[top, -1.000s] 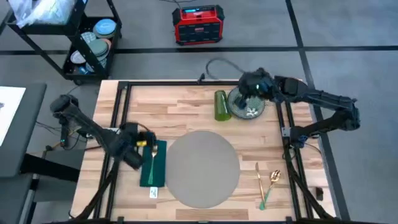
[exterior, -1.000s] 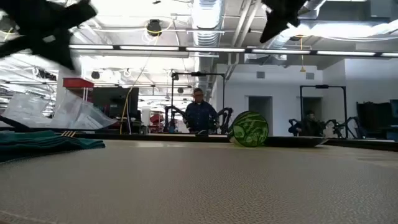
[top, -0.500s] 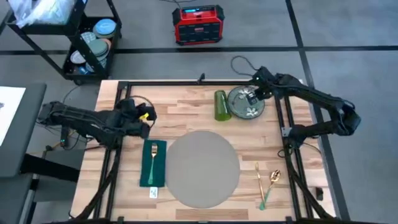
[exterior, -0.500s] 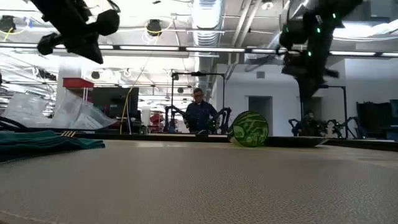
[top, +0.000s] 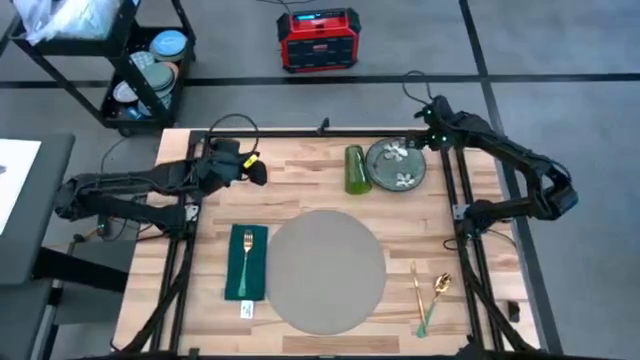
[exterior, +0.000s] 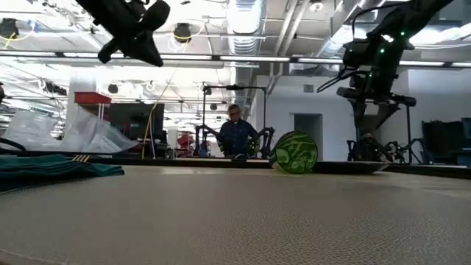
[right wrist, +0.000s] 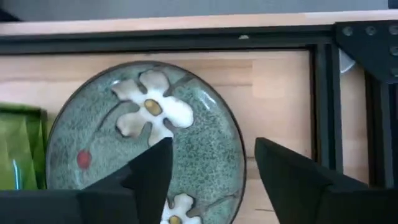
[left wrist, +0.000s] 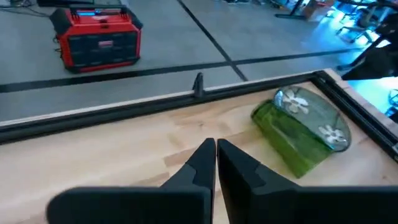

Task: Set table place
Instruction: Put the green plate on the gray tablemat to the right of the green table napkin

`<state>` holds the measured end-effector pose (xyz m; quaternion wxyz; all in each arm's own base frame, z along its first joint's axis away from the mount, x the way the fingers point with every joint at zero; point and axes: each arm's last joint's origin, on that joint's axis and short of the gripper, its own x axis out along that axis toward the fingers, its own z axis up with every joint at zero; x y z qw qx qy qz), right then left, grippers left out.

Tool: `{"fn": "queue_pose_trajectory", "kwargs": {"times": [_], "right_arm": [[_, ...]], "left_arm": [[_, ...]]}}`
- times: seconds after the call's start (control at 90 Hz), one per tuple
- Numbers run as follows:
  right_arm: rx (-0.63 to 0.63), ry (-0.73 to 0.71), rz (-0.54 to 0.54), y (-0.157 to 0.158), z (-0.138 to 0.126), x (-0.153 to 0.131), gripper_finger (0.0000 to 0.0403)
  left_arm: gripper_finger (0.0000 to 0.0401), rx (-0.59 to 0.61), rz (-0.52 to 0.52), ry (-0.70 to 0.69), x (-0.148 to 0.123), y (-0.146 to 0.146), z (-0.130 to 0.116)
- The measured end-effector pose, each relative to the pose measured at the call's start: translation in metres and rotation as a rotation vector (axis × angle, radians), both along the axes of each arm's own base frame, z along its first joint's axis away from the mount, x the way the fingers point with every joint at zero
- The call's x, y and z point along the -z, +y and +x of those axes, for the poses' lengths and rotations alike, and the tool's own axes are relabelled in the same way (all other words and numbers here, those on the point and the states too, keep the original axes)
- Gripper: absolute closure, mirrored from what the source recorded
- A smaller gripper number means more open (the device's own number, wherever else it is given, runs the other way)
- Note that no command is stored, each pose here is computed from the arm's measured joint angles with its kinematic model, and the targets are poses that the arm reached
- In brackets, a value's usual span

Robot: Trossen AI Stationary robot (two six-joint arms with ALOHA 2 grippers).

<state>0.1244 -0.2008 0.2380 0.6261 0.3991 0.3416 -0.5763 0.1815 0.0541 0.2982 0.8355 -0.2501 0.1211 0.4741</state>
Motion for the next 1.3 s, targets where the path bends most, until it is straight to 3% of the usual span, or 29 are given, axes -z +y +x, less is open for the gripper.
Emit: {"fn": "queue_pose_trajectory", "kwargs": {"times": [0.133, 0.4, 0.744, 0.856, 1.111, 1.3], "right_arm": [[0.040, 0.030, 0.130, 0.002, 0.006, 0.017, 0.0187], [0.024, 0.126, 0.239, 0.000, 0.032, 0.053, 0.0191], [0.071, 0.184, 0.314, -0.008, 0.015, 0.071, 0.0191], [0.075, 0.127, 0.288, -0.006, 0.014, 0.075, 0.0191], [0.166, -0.019, 0.363, 0.010, 0.009, 0.105, 0.0191], [0.209, -0.097, 0.346, 0.008, 0.012, 0.108, 0.0200]], "left_arm": [[0.0401, 0.004, -0.017, -0.007, 0.000, 0.003, -0.001], [0.0401, 0.004, -0.022, -0.010, 0.000, 0.003, -0.001], [0.0401, 0.023, -0.040, 0.007, 0.002, 0.003, -0.001], [0.0401, 0.015, -0.042, 0.017, 0.003, 0.004, -0.002], [0.0401, -0.023, -0.049, 0.010, 0.003, 0.010, -0.004], [0.0401, -0.032, -0.051, 0.009, 0.003, 0.012, -0.005]]}}
